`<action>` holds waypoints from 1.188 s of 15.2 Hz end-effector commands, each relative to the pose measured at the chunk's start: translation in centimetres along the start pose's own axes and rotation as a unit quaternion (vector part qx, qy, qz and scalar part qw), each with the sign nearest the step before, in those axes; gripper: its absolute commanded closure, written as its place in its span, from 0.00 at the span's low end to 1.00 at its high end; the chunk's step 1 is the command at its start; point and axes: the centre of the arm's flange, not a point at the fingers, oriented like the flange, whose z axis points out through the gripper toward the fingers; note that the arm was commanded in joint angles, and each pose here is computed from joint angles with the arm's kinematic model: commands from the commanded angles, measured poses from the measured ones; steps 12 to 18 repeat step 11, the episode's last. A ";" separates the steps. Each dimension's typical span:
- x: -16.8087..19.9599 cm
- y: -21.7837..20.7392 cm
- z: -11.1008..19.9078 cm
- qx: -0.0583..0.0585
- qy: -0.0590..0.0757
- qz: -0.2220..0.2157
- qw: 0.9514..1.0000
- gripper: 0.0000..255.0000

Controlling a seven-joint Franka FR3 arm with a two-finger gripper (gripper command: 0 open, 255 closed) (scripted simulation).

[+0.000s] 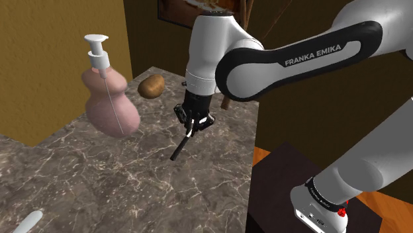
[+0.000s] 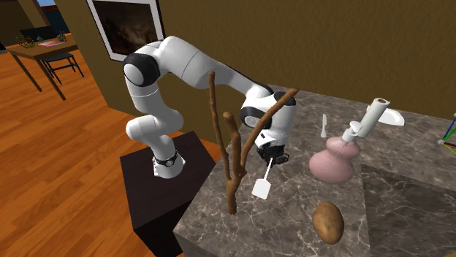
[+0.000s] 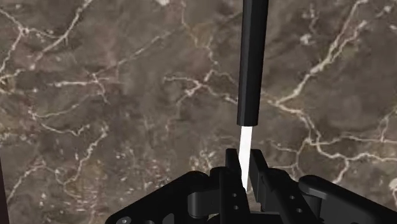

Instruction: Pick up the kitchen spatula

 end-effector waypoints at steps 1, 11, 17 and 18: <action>0.0 0.0 -1.1 0.000 0.000 0.000 1.000 1.00; -0.3 0.0 -5.4 0.000 0.000 0.000 1.000 1.00; -0.3 0.0 -5.4 0.000 0.000 0.000 1.000 1.00; -0.3 0.0 -5.4 0.000 0.000 0.000 1.000 1.00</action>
